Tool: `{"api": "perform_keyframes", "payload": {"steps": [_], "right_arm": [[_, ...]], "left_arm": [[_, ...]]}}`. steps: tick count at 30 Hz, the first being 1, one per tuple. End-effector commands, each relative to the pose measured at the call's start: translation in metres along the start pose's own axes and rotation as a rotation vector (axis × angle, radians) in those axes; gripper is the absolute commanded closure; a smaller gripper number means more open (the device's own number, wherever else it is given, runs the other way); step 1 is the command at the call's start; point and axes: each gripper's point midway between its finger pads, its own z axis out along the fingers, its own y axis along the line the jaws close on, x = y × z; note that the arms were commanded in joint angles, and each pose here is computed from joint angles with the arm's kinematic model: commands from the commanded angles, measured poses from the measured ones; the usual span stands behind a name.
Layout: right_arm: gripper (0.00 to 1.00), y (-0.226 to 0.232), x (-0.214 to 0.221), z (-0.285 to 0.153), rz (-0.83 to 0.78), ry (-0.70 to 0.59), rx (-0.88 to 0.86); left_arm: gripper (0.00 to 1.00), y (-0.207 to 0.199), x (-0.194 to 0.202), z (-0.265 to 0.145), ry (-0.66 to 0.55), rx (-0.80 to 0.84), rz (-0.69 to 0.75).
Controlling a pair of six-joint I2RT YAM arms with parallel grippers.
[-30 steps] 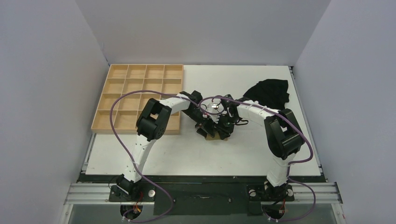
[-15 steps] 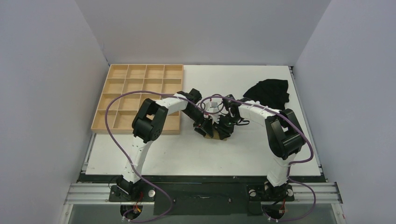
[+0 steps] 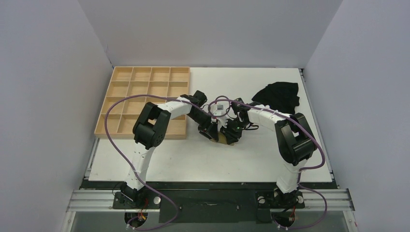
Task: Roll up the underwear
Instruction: Roll the underwear to the center of the board.
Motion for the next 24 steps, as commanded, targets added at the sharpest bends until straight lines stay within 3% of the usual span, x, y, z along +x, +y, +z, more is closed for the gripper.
{"api": "perform_keyframes", "payload": {"steps": [1,12,17,24], "right_arm": [[1.0,0.028,0.076,-0.004,0.199,0.239,-0.08],[1.0,0.026,0.08,-0.009,0.238,0.205,-0.097],[1.0,0.025,0.081,-0.007,0.249,0.21,-0.101],[1.0,0.021,0.082,-0.006,0.277,0.228,-0.089]], "left_arm": [[0.47,0.102,-0.01,-0.032,-0.073,-0.367,0.082],[0.6,0.101,-0.002,-0.027,-0.087,-0.288,0.003],[0.56,0.086,-0.006,-0.033,-0.139,-0.137,-0.036],[0.49,0.07,-0.013,-0.051,-0.195,-0.062,-0.005]]}}
